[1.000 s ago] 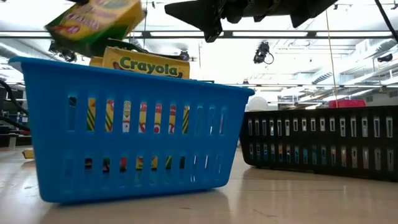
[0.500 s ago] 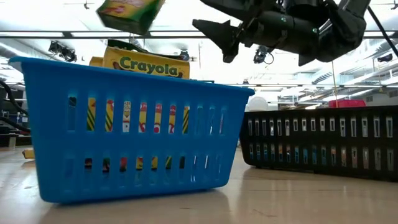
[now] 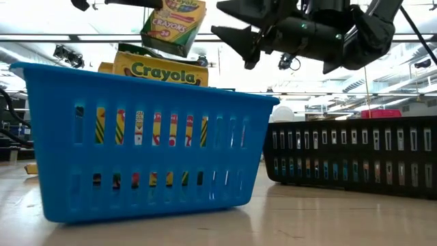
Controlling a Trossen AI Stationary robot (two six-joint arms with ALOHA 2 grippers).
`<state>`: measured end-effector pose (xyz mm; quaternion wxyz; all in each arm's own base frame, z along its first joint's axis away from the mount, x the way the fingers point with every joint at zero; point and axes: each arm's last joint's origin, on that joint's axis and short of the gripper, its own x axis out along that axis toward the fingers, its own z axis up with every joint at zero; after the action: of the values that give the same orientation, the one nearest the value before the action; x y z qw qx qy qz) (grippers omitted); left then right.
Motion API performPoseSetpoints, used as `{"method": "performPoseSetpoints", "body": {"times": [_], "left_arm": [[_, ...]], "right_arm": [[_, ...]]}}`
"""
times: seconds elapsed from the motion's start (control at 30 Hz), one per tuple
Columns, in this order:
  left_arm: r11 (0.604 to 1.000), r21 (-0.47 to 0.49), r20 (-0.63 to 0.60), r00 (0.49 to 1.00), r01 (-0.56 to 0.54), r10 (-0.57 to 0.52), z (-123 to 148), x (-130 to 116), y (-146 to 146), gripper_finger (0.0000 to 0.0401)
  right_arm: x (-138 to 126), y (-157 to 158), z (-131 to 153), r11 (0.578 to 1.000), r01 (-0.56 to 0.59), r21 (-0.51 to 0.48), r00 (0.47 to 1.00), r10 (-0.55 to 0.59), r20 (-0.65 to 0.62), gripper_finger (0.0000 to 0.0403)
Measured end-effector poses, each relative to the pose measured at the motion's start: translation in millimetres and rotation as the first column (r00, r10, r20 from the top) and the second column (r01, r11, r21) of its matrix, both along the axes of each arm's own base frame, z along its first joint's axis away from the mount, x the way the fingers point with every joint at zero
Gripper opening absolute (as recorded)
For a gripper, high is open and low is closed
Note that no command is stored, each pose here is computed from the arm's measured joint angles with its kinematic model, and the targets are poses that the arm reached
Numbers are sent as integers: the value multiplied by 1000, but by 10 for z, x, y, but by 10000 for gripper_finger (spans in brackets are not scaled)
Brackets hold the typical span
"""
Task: Pick & Place Office Desk Supplies
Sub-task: Put the yellow crayon box into the blue bin
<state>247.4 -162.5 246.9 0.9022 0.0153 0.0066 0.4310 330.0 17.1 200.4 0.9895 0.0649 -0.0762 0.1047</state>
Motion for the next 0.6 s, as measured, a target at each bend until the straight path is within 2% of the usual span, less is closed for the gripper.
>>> {"method": "performPoseSetpoints", "body": {"times": [0.3, 0.6], "left_arm": [[1000, 8, -11, 1000, -12, 13, -6, 36, 19, 0], [1000, 12, -16, 1000, -12, 12, -5, 35, 18, 0]], "right_arm": [[36, -219, -54, 1000, 4, 16, 1000, -3, -19, 259], [362, -230, -47, 995, -100, -7, 995, 100, -10, 269]]}}
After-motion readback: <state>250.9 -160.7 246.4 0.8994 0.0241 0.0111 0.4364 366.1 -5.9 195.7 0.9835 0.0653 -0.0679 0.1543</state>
